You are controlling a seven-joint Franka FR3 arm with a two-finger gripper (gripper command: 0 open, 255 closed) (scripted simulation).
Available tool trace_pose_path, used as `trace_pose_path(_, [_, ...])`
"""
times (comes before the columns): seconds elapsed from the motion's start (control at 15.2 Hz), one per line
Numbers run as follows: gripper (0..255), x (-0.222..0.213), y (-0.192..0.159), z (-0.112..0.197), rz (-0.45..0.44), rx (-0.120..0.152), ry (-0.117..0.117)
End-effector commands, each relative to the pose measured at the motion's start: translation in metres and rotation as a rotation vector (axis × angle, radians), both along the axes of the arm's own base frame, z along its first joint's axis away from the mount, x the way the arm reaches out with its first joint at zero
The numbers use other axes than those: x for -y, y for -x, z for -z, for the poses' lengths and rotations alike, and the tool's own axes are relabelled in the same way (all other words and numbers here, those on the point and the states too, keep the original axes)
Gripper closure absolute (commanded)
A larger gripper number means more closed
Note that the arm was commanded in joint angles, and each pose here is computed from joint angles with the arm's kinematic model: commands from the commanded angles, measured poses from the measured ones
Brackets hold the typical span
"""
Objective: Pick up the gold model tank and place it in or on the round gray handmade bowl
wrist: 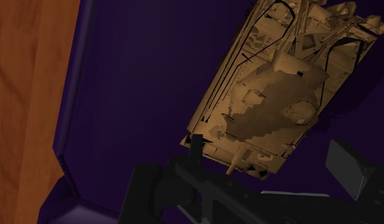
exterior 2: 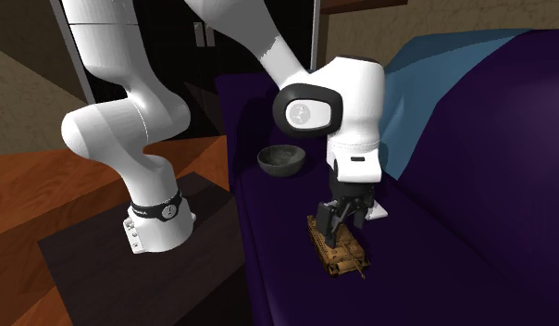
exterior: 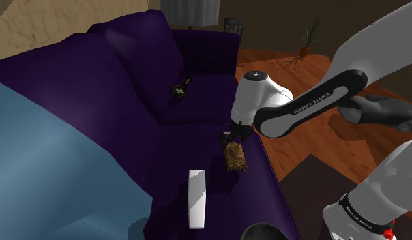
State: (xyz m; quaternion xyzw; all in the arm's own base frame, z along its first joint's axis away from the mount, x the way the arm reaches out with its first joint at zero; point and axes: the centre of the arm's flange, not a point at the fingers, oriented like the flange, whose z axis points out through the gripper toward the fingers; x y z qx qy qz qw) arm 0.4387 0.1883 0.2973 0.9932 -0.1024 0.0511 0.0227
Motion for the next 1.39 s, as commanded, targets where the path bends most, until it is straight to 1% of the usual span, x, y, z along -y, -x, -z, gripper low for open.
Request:
trace_pose_path(0.0, [0, 0.0, 0.0, 0.0, 0.0, 0.0, 0.0])
trace_pose_path(0.07, [0, 0.0, 0.0, 0.0, 0.0, 0.0, 0.0])
trace_pose_path(0.13, [255, 0.0, 0.0, 0.0, 0.0, 0.0, 0.0])
trace_pose_path(0.73, [255, 0.0, 0.0, 0.0, 0.0, 0.0, 0.0])
trace_pose_path(1.32, [255, 0.0, 0.0, -0.047, 0.0, 0.0, 0.0])
